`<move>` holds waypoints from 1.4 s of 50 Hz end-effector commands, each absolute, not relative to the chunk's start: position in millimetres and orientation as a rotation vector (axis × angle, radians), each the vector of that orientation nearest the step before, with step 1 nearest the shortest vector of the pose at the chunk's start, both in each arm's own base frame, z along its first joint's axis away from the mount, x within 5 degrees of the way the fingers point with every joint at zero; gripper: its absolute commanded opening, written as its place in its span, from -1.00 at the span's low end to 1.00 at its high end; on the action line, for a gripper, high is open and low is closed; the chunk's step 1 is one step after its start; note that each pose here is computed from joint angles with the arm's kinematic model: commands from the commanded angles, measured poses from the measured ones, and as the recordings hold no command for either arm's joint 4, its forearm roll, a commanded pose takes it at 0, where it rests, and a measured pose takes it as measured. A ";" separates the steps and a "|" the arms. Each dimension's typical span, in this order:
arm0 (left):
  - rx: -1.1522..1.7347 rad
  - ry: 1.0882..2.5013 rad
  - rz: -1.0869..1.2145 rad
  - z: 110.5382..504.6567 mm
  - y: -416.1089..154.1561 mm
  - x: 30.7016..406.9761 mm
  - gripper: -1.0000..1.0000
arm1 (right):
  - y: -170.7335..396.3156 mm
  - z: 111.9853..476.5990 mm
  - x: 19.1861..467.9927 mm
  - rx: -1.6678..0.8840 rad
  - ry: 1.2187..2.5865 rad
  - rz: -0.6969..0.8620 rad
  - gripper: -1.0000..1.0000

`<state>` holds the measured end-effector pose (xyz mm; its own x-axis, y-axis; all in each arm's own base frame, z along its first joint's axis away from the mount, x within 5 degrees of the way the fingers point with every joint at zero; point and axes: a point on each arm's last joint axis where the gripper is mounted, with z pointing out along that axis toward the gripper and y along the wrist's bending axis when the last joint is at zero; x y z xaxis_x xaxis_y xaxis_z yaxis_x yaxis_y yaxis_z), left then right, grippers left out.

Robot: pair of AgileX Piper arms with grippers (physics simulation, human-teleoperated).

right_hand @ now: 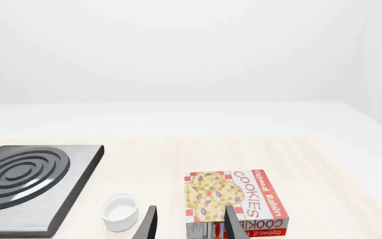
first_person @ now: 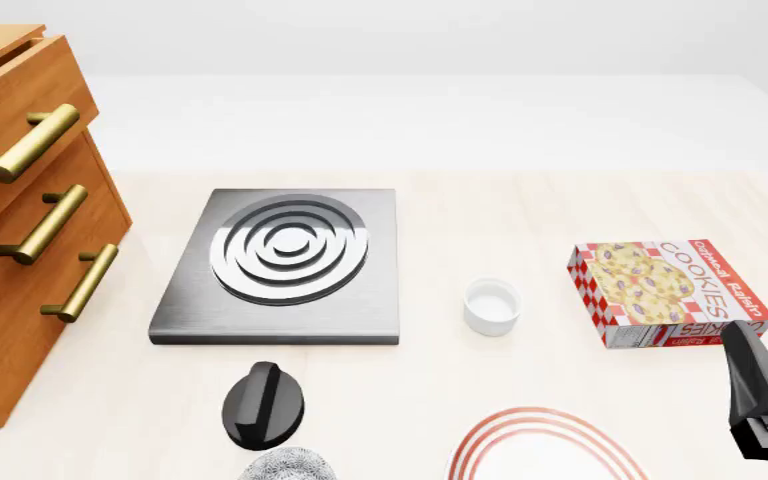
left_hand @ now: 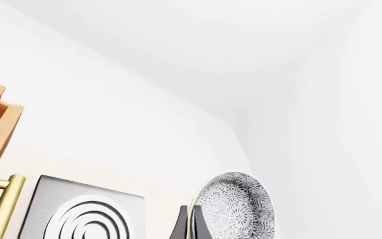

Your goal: Pick the akita bowl on the wooden cabinet and place it on the plate.

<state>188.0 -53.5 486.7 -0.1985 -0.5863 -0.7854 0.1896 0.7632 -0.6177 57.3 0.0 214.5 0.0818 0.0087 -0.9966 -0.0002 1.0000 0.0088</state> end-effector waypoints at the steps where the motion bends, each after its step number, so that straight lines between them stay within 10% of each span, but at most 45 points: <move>1: -0.230 1.667 -0.771 485.1 -71.8 185.9 -1.00 | 0.0 214.5 57.3 0.007 1.489 0.007 1.00; 70: 0.165 1.926 -0.897 430.2 -158.5 175.0 -1.00 | 0.0 214.5 57.3 0.007 1.489 0.007 1.00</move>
<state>179.1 -147.6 436.3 -0.4962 -0.2881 -0.8190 0.4356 0.7334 -0.5219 57.3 0.0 214.5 0.0818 0.0087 -0.9966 -0.0002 1.0000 0.0088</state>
